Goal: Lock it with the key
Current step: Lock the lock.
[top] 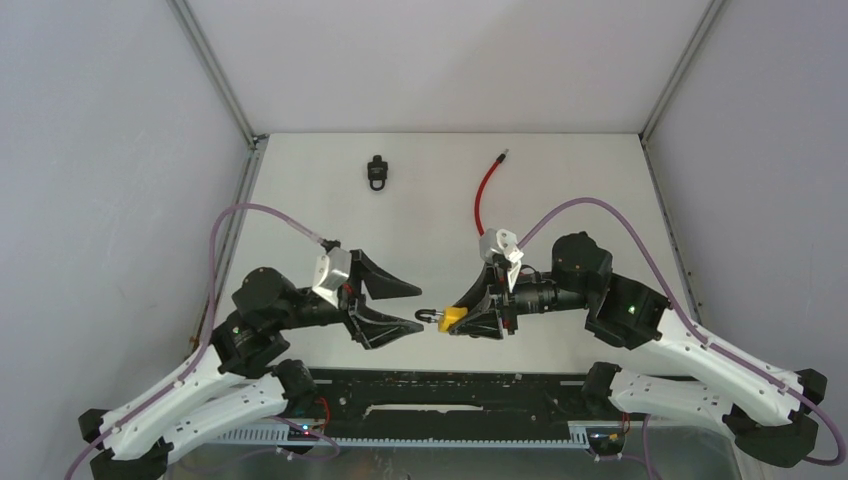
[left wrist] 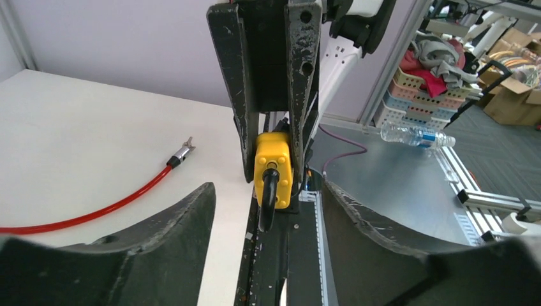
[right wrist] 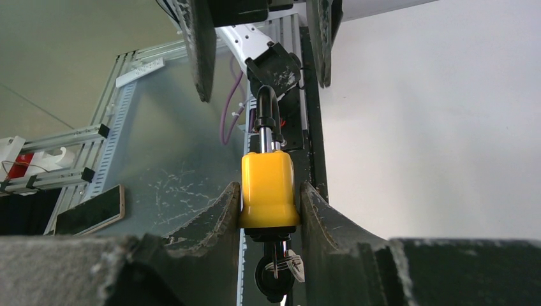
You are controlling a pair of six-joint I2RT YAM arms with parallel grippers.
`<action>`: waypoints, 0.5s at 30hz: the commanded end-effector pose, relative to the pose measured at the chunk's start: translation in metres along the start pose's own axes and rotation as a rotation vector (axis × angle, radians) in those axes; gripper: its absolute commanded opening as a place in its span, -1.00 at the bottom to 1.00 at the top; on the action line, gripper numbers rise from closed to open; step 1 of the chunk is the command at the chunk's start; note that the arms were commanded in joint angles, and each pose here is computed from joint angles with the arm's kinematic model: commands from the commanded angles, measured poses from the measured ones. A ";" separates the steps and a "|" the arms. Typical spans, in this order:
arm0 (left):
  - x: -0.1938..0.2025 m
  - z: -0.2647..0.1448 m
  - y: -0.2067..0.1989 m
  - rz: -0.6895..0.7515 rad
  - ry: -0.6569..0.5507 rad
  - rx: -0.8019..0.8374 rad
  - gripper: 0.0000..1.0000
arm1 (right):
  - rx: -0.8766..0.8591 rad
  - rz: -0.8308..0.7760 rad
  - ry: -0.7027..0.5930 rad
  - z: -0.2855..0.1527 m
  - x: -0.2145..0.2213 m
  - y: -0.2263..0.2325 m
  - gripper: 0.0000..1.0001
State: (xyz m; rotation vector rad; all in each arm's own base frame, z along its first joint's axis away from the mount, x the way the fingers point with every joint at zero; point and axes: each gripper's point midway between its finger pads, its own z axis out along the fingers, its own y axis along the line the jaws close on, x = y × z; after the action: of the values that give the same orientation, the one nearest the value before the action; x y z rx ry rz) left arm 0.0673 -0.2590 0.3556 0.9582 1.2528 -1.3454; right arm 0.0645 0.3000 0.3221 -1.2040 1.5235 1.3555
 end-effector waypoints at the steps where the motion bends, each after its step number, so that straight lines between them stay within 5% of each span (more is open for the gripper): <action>1: -0.002 0.005 -0.011 -0.006 0.010 0.078 0.26 | -0.033 -0.063 -0.102 -0.006 -0.038 0.016 -1.00; 15: 0.004 0.009 -0.010 -0.052 0.052 0.081 -0.24 | 0.019 -0.063 -0.095 -0.005 -0.035 0.008 -1.00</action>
State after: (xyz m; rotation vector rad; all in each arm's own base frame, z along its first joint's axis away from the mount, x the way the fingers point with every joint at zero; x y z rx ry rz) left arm 0.0625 -0.2703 0.3416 1.0180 1.3067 -1.4071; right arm 0.0673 0.3000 0.3177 -1.1893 1.5523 1.3279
